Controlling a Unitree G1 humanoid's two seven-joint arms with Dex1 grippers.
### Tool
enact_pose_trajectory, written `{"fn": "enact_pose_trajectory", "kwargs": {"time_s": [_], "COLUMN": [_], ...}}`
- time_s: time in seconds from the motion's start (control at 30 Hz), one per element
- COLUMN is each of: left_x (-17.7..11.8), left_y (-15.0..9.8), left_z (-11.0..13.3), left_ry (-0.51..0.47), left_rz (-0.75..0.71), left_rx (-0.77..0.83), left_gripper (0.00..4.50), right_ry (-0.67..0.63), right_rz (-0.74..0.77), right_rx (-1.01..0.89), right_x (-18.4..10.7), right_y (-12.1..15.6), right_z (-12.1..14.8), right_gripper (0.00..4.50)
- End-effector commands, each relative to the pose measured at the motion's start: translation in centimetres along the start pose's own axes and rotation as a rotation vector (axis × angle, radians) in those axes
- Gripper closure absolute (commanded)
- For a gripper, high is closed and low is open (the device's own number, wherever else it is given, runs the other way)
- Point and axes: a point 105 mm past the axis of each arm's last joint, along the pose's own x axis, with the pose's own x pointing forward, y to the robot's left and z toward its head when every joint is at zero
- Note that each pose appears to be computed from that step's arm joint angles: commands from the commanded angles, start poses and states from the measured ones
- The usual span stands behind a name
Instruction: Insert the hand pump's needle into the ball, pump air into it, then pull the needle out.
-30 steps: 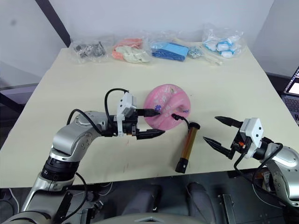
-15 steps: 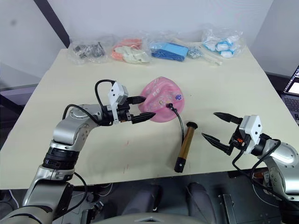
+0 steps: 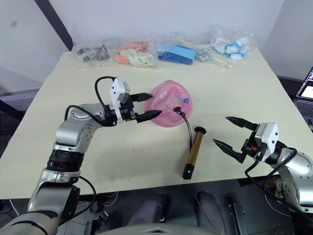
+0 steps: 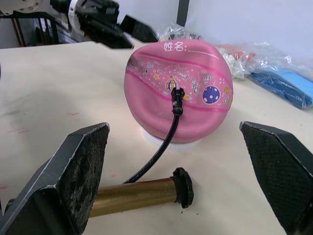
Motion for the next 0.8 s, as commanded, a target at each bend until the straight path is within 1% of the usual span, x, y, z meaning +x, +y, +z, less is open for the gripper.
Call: {"fn": "enact_pose_trajectory", "kwargs": {"time_s": [0.03, 0.1, 0.17, 0.2, 0.3, 0.4, 0.6, 0.8], "left_x": [-0.8, -1.1, -1.2, -1.3, -1.3, -1.4, -0.3, 1.1], "left_y": [0.2, -0.3, -1.1, -1.7, -4.5, -5.7, -8.8, -10.7], "left_z": [1.7, 2.4, 2.7, 2.6, 2.0, 1.6, -0.8, -3.4], "left_ry": [-0.056, -0.075, -0.069, -0.061, -0.024, -0.002, 0.126, 0.223], "left_rz": [0.0, -0.025, -0.06, -0.082, -0.191, -0.217, -0.279, -0.282], "left_rx": [0.048, 0.045, 0.04, 0.036, 0.003, -0.014, -0.066, -0.135], "left_gripper": [0.04, 0.04, 0.04, 0.04, 0.04, 0.04, 0.04, 0.04], "right_ry": [-0.047, -0.049, -0.046, -0.043, -0.03, -0.032, -0.018, -0.004], "right_rz": [-0.002, 0.0, 0.007, 0.012, 0.034, 0.045, 0.09, 0.124], "right_rx": [-0.035, -0.038, -0.037, -0.034, -0.024, -0.012, 0.007, 0.019], "right_x": [-0.1, -0.2, -0.4, -0.6, -1.1, -1.3, -2.0, -2.6], "right_y": [-0.1, -0.2, -0.3, -0.3, -0.2, -0.2, 0.2, 0.2], "right_z": [1.1, 1.2, 1.2, 1.2, 1.0, 1.1, 1.0, 1.0], "right_gripper": [0.0, 0.0, 0.0, 0.0, 0.0, 0.0, 0.0, 0.0]}}
